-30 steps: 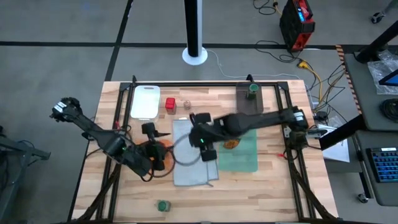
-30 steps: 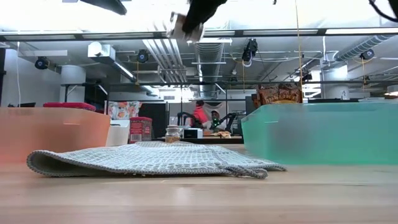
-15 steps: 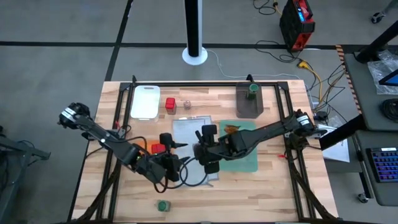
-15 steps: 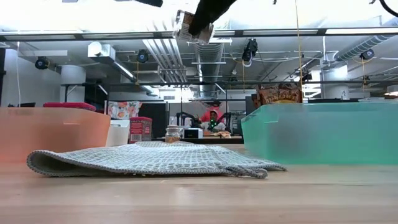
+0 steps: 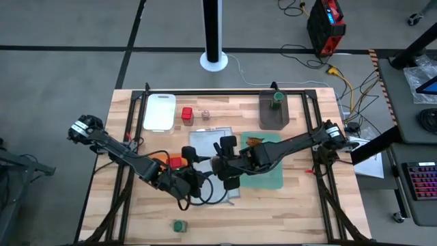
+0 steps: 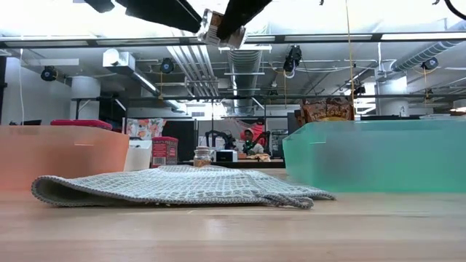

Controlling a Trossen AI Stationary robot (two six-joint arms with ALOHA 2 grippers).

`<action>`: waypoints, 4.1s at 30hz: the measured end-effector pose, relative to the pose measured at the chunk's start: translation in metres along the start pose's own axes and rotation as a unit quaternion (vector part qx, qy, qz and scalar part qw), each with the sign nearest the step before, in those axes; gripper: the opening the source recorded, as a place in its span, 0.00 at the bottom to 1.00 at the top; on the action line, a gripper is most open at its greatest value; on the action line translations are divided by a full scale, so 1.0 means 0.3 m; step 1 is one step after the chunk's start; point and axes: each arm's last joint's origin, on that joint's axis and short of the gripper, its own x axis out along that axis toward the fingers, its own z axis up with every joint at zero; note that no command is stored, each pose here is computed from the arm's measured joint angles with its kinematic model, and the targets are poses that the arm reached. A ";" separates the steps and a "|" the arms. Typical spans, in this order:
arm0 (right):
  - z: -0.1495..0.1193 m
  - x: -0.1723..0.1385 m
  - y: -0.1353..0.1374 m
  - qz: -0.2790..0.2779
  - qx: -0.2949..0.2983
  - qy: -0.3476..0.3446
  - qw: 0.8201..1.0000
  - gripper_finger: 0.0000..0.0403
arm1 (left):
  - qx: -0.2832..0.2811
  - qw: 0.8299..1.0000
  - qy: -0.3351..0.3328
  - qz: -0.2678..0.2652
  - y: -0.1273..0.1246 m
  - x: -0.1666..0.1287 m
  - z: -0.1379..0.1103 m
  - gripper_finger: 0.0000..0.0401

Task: Sort spices by type
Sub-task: Put the bottom brown seasoning bottle into the white bin

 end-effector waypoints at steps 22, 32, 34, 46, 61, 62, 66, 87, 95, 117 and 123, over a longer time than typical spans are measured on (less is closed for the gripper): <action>0.004 -0.001 0.001 0.004 -0.013 -0.007 1.000 0.43 | 0.006 1.000 -0.005 -0.010 0.024 0.034 0.006 0.56; 0.004 -0.002 0.001 0.004 -0.017 -0.007 1.000 0.43 | 0.002 1.000 -0.008 -0.008 0.028 0.037 0.008 0.42; 0.004 -0.001 0.001 0.004 -0.018 -0.006 1.000 0.43 | -0.001 1.000 -0.009 -0.008 0.028 0.037 0.009 0.42; 0.007 -0.018 -0.007 0.003 -0.009 -0.014 1.000 0.78 | -0.024 0.999 -0.019 0.025 0.019 0.043 -0.027 0.42; -0.154 -0.206 -0.087 -0.001 0.063 -0.131 0.989 0.68 | -0.075 0.972 -0.221 0.011 0.010 -0.074 -0.072 0.42; -0.171 -0.195 -0.081 -0.005 0.069 -0.170 0.983 0.67 | -0.080 0.965 -0.251 0.000 0.013 -0.086 -0.077 0.42; -0.248 -0.137 -0.031 -0.019 0.069 -0.298 0.952 0.65 | -0.093 0.937 -0.336 -0.023 0.019 -0.114 -0.112 0.42; -0.199 0.054 0.114 -0.024 0.048 -0.612 0.789 0.82 | -0.080 0.899 -0.429 -0.047 0.042 -0.123 -0.111 0.42; -0.148 0.049 0.117 -0.023 0.007 -0.631 0.775 0.80 | -0.081 0.899 -0.426 -0.050 0.040 -0.122 -0.114 0.42; -0.105 0.059 0.079 -0.036 -0.015 -0.603 0.797 0.44 | -0.089 0.907 -0.411 -0.037 0.043 -0.116 -0.120 0.48; -0.119 0.021 0.053 -0.090 -0.001 -0.498 0.863 0.44 | -0.117 0.938 -0.326 0.025 0.043 -0.096 -0.142 0.54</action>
